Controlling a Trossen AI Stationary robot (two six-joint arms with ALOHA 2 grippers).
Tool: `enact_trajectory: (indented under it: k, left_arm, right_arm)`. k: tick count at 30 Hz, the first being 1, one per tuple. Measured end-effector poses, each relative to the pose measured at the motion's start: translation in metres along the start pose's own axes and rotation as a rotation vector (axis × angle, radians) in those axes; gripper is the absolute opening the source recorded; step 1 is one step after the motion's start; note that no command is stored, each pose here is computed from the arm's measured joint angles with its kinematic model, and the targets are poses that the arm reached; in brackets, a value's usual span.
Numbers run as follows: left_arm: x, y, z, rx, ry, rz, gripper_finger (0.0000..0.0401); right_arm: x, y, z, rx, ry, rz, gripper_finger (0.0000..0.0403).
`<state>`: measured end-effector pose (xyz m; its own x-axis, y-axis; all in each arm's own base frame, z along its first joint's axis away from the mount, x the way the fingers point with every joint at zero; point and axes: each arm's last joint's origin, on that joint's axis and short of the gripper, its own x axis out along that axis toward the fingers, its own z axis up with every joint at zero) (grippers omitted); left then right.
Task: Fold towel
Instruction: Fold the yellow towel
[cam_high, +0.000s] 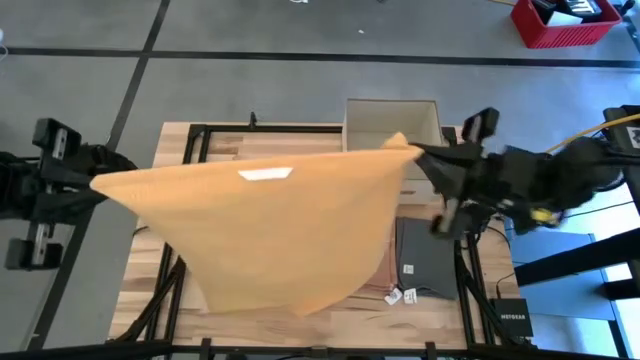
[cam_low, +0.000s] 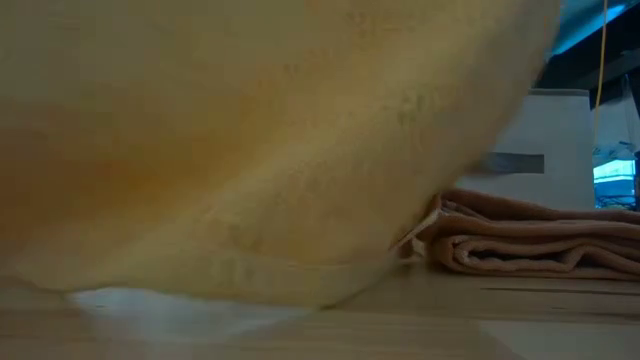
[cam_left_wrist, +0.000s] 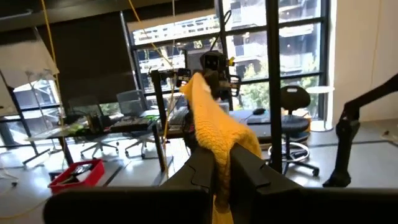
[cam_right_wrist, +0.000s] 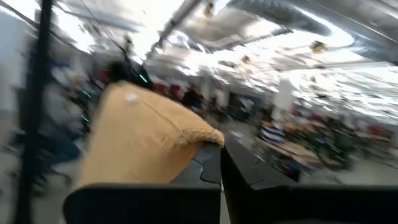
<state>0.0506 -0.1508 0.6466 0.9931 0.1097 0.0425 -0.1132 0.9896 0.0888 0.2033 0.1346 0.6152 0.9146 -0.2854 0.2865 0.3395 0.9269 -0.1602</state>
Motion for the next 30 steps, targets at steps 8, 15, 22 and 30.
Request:
enact_trajectory:
  k: [8, 15, 22, 30]
  left_arm:
    - [0.008, 0.006, -0.007, 0.120, 0.055, 0.082, 0.0015]
    - [0.015, 0.028, -0.015, 0.228, 0.073, 0.147, 0.0015]
    - [0.017, 0.060, -0.041, 0.168, 0.083, 0.232, 0.0015]
    - [0.008, 0.093, -0.077, 0.019, 0.066, 0.247, 0.0015]
  right_arm:
    - [0.039, -0.018, -0.050, -0.183, 0.229, -0.117, 0.0003]
    - [0.073, -0.047, -0.088, -0.307, 0.342, -0.202, 0.0003]
    - [0.099, -0.074, -0.127, -0.384, 0.430, -0.220, 0.0003]
    - [0.117, -0.097, -0.178, -0.432, 0.578, -0.294, 0.0003]
